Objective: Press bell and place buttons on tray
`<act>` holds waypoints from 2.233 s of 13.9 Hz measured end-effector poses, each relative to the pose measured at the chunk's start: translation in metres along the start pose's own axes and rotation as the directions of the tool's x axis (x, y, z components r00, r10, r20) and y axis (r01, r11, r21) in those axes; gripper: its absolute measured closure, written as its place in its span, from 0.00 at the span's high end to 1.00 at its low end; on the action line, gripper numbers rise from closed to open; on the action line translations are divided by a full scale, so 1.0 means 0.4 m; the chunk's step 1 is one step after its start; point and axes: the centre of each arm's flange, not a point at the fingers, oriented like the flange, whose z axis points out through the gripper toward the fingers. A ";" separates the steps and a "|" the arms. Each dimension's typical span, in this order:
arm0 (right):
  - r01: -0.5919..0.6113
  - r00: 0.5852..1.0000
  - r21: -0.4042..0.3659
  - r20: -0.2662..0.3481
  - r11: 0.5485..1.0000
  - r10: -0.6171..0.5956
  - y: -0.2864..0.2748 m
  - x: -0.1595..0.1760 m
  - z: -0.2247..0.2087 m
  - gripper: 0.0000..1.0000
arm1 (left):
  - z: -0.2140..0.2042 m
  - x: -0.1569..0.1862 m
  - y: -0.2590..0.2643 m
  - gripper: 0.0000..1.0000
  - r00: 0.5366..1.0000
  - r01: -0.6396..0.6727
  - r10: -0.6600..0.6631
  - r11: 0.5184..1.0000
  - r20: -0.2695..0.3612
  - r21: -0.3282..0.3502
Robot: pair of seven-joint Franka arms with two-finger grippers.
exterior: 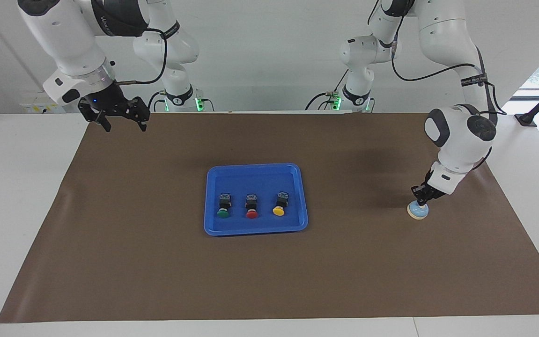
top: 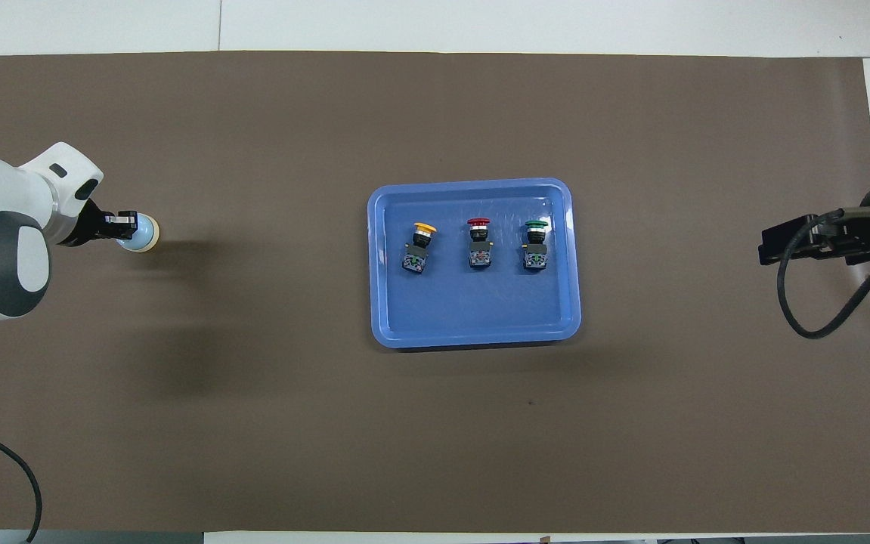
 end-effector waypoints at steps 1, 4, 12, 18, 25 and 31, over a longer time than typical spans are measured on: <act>0.000 1.000 0.000 0.000 1.000 0.000 0.000 0.000 0.000 1.00 | -0.008 0.003 0.000 0.01 1.000 -0.001 0.001 1.000 0.014 0.000; 0.000 1.000 0.000 0.000 1.000 0.000 0.000 0.000 0.000 1.00 | -0.119 0.032 0.002 0.31 0.997 -0.003 0.003 1.000 0.071 0.000; 0.000 1.000 0.000 0.000 1.000 0.000 0.000 0.000 0.000 1.00 | -0.564 -0.156 0.025 1.00 0.990 -0.016 0.014 1.000 0.141 0.013; 0.000 1.000 0.000 0.000 1.000 0.000 0.000 0.000 0.000 1.00 | -0.602 -0.167 0.071 1.00 0.979 -0.136 0.132 0.990 0.155 0.020; 0.000 1.000 0.000 0.000 1.000 0.000 0.000 0.000 0.000 1.00 | -0.579 -0.146 0.074 1.00 0.977 -0.160 0.159 0.987 0.143 -0.004; 0.000 1.000 0.000 0.000 1.000 0.000 0.000 0.000 0.000 1.00 | -0.625 -0.104 0.104 1.00 0.987 -0.111 0.110 0.994 0.117 -0.006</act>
